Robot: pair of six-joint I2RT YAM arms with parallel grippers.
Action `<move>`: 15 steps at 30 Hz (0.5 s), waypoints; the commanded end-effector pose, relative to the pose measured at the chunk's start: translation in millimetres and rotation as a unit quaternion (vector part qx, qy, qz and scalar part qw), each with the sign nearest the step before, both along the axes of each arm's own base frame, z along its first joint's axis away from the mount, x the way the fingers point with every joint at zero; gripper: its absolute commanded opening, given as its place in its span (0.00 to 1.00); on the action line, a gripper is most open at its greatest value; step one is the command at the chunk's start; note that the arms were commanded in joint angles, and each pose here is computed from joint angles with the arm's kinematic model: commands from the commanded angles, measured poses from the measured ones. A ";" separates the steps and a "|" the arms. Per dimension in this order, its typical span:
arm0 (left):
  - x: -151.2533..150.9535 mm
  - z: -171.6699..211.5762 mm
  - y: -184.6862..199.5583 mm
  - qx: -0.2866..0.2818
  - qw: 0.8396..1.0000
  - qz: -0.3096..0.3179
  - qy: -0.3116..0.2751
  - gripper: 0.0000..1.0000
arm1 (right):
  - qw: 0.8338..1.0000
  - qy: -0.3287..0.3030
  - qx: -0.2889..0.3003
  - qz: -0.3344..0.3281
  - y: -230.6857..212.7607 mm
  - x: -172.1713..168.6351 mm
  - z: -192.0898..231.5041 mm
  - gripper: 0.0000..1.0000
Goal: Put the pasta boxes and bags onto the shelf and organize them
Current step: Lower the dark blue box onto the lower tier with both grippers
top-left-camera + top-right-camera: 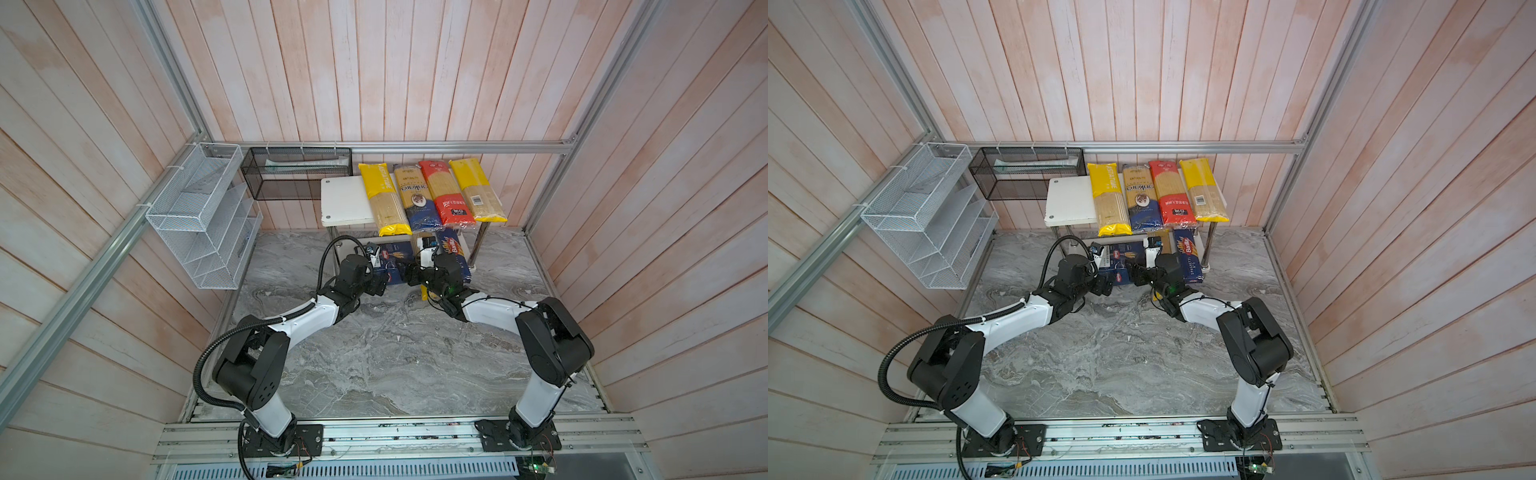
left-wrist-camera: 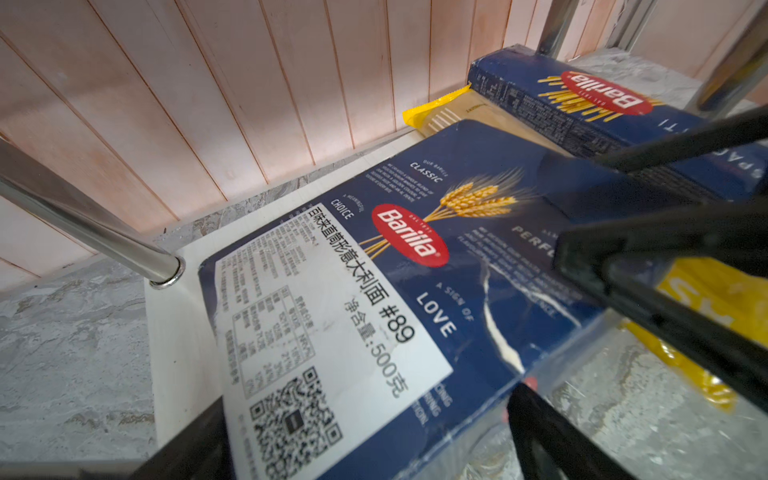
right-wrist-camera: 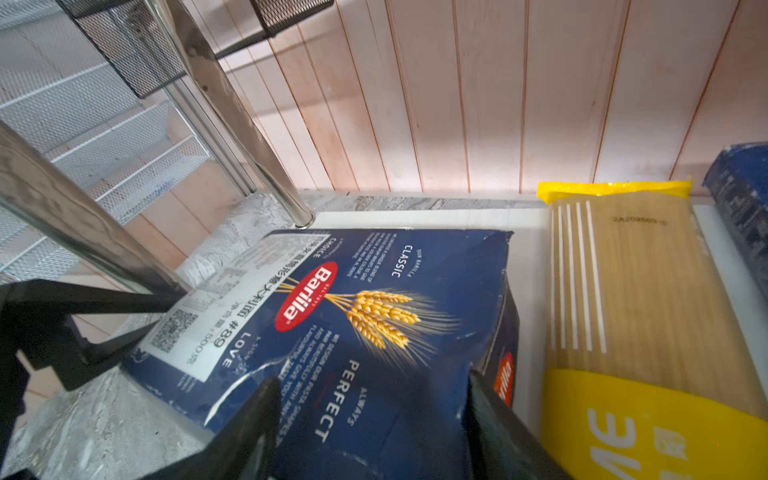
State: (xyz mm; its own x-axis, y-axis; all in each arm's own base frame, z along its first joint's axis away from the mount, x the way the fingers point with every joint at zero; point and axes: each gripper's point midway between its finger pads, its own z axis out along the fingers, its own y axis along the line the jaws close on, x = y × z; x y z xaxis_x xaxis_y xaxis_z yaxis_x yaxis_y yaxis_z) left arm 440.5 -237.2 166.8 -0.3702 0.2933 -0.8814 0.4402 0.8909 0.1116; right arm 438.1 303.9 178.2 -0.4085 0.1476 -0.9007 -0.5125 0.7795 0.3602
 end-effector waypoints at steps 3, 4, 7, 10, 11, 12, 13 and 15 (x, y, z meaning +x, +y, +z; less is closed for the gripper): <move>27.4 61.2 -35.1 -0.057 0.993 -0.024 -0.097 1.00 | 0.989 -0.045 0.060 0.128 55.7 -25.3 43.7 0.67; 31.3 59.0 -32.9 -0.057 0.994 -0.018 -0.094 1.00 | 0.989 -0.042 0.061 0.127 55.3 -21.4 41.8 0.67; 39.8 52.0 -27.5 -0.063 0.994 -0.008 -0.084 1.00 | 0.989 -0.038 0.064 0.124 54.2 -11.0 39.2 0.67; 47.7 46.7 -21.1 -0.064 0.995 0.003 -0.076 1.00 | 0.989 -0.038 0.069 0.122 53.3 -1.7 39.9 0.67; 50.3 43.4 -17.2 -0.061 0.995 0.011 -0.073 1.00 | 0.989 -0.037 0.070 0.121 53.2 1.2 39.7 0.67; 52.7 42.6 -13.5 -0.059 0.996 0.020 -0.071 1.00 | 0.989 -0.036 0.070 0.122 53.6 2.9 38.8 0.67; 55.4 41.5 -8.7 -0.057 0.995 0.033 -0.070 1.00 | 0.989 -0.035 0.070 0.122 53.8 4.6 38.4 0.67; 58.0 40.1 -2.4 -0.055 0.995 0.045 -0.068 0.99 | 0.990 -0.034 0.069 0.115 52.1 8.0 37.1 0.67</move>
State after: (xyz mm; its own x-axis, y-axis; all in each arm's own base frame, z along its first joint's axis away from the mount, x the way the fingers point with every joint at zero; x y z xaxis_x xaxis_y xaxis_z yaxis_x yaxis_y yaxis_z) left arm 477.8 -228.9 157.5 -0.3906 0.2725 -0.8793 0.3752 0.9194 0.1182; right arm 472.9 308.3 176.2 -0.4155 0.1755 -0.8925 -0.5217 0.7578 0.3919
